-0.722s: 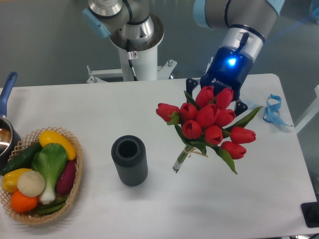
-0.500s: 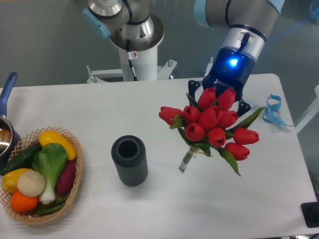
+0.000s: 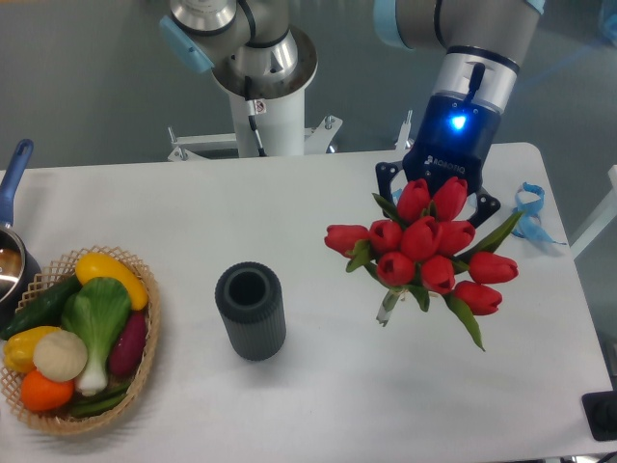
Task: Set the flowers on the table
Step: 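Carry the red tulip bouquet in the gripper away from the grey cup, then lower the held tulips toward the table surface, then open the gripper to release the tulips onto the table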
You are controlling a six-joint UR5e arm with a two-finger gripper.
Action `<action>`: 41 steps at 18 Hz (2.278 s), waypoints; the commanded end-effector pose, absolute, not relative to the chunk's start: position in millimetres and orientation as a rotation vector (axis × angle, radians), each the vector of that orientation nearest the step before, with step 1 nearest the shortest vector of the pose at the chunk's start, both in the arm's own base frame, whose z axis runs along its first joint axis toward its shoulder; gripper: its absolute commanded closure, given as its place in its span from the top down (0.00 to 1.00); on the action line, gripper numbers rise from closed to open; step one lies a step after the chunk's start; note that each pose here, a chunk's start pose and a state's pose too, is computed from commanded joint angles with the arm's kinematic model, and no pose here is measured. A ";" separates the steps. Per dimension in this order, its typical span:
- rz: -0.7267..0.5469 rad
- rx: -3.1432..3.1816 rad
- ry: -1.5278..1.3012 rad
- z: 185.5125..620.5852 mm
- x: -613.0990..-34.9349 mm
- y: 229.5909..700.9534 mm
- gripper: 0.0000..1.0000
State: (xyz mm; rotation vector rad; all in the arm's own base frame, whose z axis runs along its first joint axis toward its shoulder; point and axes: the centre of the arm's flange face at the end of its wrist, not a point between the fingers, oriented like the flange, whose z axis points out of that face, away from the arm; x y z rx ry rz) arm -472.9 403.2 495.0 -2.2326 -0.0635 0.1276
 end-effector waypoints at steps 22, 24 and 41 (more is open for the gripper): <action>0.358 -2.944 0.319 304.3 -490.2 435.5 0.32; 0.320 -2.959 0.328 283.8 -493.3 442.8 0.32; 0.375 -2.933 0.351 290.7 -495.1 485.3 1.00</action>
